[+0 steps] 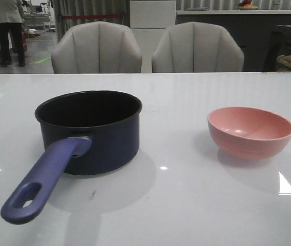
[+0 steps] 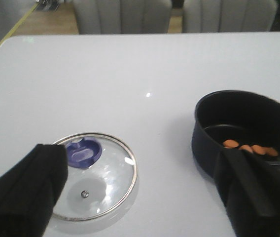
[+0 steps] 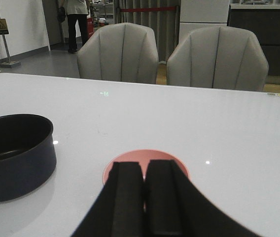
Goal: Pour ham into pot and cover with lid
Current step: 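Move the left gripper over the glass lid and grasp its knob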
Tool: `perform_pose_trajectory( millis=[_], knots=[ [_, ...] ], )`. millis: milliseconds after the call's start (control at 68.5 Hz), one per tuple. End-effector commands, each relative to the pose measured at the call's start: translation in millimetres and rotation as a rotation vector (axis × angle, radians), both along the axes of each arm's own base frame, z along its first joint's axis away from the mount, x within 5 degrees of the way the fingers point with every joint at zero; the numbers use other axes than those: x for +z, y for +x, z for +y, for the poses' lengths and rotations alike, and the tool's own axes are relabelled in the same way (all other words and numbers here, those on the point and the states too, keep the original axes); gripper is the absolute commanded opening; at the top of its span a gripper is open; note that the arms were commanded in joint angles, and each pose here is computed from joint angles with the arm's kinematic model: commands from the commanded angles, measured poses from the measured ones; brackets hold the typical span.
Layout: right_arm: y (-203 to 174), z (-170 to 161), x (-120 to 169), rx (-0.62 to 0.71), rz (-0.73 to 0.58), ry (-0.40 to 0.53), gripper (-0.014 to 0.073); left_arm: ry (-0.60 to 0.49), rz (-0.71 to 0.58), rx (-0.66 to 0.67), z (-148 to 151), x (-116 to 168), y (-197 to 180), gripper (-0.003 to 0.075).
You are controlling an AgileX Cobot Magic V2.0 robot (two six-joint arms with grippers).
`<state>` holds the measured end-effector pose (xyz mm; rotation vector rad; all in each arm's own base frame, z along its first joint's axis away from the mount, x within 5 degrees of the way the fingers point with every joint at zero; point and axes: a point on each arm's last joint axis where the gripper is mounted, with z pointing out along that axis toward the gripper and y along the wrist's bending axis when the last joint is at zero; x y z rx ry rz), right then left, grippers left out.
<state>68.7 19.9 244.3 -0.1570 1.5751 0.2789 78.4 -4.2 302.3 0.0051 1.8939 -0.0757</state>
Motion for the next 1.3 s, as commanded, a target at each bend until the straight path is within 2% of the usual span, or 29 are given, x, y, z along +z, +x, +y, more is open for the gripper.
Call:
perform_pose_trajectory(
  millis=[0, 204, 350, 540, 774, 992, 1284],
  knots=[
    [0.2, -2.9, 16.4, -0.032, -0.102, 0.016, 0.0145, -0.007, 0.007, 0.048, 2.1, 22.4, 21.9, 0.0638],
    [0.2, -2.9, 16.4, -0.032, -0.102, 0.016, 0.0145, -0.012, 0.193, 0.126, 9.4, 25.9, 64.6, 0.0638],
    [0.2, -2.9, 16.4, -0.032, -0.102, 0.016, 0.0145, -0.062, 0.322, 0.175, 15.7, 21.8, 90.6, 0.0638],
    [0.2, -2.9, 16.4, -0.032, -0.102, 0.016, 0.0145, -0.074, 0.548, 0.229, 27.2, 6.2, 125.0, 0.0638],
    [0.2, -2.9, 16.4, -0.032, -0.102, 0.016, 0.0145, -0.045, 0.743, 0.231, 36.2, -12.9, 157.1, 0.0638],
    [0.2, -2.9, 16.4, -0.032, -0.102, 0.016, 0.0145, -0.116, 0.784, 0.196, 44.7, -14.2, 188.7, 0.0638],
    [0.2, -2.9, 16.4, -0.032, -0.102, 0.016, 0.0145, -0.09, 0.881, 0.177, 52.9, -17.4, 227.9, 0.0638]
  ],
)
